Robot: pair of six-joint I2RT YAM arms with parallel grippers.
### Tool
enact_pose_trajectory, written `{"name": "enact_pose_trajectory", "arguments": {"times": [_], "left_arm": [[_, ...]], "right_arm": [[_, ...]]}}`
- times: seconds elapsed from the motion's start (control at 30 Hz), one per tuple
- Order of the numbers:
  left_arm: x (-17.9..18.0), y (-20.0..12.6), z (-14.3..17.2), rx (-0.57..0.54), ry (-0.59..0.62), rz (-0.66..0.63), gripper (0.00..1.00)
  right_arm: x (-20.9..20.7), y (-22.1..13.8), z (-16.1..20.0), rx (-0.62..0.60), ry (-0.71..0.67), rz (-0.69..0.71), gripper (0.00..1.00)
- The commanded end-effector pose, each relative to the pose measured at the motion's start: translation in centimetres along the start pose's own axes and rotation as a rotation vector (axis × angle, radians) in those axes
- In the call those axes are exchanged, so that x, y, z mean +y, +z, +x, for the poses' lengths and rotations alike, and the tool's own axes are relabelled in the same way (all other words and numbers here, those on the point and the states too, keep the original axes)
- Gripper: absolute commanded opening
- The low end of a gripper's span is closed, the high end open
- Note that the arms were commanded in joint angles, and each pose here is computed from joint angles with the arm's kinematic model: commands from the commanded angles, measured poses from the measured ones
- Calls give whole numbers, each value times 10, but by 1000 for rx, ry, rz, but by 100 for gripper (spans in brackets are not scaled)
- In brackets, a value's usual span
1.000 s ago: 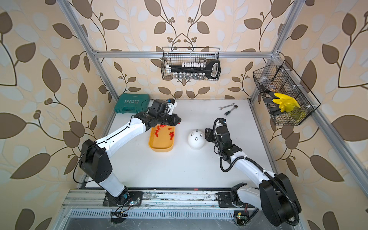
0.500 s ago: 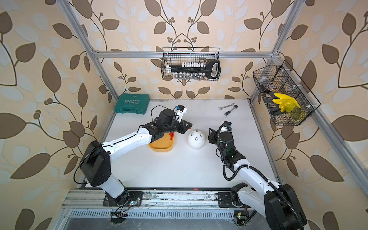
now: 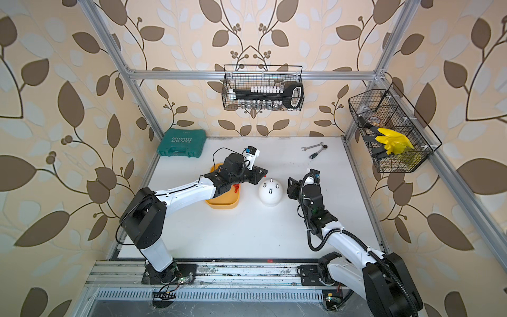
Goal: Cover the protruding screws with screw protection sleeves
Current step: Attach the screw protection sleeve to the screw.
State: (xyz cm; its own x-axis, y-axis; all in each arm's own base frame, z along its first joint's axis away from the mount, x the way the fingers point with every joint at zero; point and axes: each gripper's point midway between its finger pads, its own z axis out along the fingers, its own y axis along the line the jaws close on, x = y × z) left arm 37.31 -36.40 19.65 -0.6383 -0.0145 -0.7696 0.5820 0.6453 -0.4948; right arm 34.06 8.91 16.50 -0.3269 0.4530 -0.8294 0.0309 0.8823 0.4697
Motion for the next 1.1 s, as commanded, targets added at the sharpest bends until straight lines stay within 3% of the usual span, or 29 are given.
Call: {"name": "enact_pose_trajectory", "arguments": {"times": [0.0, 0.43, 1.07], "left_arm": [[-6, 6, -7, -50, 54, 19, 13], [6, 16, 9, -32, 65, -1, 14], [1, 10, 7, -33, 64, 2, 13]], "right_arm": [[2, -1, -6, -39, 16, -10, 56], [2, -2, -6, -38, 11, -10, 56], [1, 0, -4, -27, 6, 2, 56]]}}
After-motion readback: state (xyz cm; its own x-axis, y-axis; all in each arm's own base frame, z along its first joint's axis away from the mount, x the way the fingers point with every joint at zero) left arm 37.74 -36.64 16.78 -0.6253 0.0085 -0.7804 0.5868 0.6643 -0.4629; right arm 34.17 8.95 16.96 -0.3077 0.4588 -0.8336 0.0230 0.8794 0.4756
